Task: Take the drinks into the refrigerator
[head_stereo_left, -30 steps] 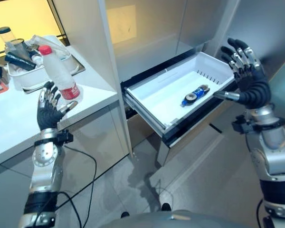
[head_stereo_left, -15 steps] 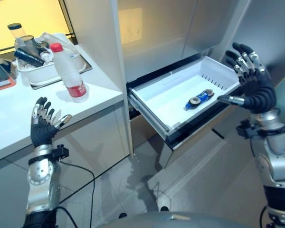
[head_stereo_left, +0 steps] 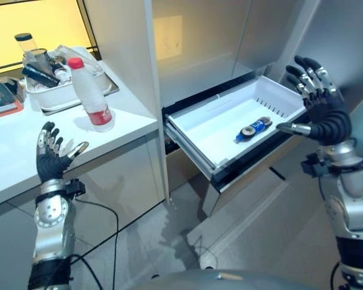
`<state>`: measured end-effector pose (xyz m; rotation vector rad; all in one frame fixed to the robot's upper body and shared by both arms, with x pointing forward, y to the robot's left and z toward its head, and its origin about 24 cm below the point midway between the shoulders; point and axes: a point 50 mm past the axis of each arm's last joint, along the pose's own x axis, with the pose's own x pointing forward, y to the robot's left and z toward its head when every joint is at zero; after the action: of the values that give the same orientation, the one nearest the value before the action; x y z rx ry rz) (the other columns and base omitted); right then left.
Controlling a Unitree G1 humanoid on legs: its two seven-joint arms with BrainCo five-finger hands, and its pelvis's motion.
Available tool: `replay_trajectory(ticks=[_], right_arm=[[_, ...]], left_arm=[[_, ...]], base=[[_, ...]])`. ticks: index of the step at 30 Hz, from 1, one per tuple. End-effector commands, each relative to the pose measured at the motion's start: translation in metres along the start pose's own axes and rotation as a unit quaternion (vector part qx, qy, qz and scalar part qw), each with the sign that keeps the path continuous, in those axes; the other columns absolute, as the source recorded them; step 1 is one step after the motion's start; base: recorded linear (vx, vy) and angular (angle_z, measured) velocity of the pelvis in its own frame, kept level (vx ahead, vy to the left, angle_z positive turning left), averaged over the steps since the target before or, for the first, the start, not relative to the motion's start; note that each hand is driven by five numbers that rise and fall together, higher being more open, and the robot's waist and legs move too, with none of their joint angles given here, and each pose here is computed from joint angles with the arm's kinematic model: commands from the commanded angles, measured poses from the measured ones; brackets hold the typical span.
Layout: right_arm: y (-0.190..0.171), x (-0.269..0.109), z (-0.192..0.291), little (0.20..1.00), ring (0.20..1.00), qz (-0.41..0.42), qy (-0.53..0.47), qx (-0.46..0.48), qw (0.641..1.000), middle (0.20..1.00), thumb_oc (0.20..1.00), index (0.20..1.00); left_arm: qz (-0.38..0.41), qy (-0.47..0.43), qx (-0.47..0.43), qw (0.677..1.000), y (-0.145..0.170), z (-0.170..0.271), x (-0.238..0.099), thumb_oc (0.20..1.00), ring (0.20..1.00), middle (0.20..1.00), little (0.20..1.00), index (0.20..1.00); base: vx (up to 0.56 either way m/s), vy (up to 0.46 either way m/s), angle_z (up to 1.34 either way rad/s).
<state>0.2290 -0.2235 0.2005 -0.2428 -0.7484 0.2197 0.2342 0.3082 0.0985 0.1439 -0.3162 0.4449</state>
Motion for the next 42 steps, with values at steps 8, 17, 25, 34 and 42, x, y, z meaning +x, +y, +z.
replay_trajectory(ticks=[8,17,25,34,42], right_arm=[[0.003,0.009,0.016,1.000,1.000,0.013,-0.051,0.030,0.998,1.000,1.000,1.000],[0.006,0.010,0.018,1.000,1.000,0.026,-0.054,0.035,0.998,1.000,1.000,1.000],[0.007,0.011,0.023,1.000,1.000,0.031,-0.064,0.039,0.997,1.000,1.000,1.000],[0.008,0.015,0.029,1.000,1.000,0.042,-0.080,0.041,0.995,1.000,1.000,1.000],[0.007,0.015,0.030,1.000,1.000,0.044,-0.082,0.039,0.995,1.000,1.000,1.000]], left_arm=[[-0.016,-0.063,0.060,0.996,-0.006,0.032,0.057,1.000,1.000,1.000,1.000,1.000],[-0.043,-0.033,0.074,0.996,-0.016,0.022,0.063,1.000,1.000,1.000,1.000,1.000],[-0.055,-0.002,0.071,0.996,-0.019,0.008,0.057,1.000,1.000,1.000,1.000,1.000],[-0.046,0.033,0.033,0.998,-0.022,-0.008,0.047,1.000,1.000,1.000,1.000,1.000],[-0.048,0.038,0.011,0.998,-0.028,-0.010,0.046,1.000,1.000,1.000,1.000,1.000]], base=[[0.00,-0.002,-0.01],[0.00,0.000,0.00],[0.00,0.000,0.00],[0.00,-0.002,-0.01],[0.00,-0.004,-0.03]])
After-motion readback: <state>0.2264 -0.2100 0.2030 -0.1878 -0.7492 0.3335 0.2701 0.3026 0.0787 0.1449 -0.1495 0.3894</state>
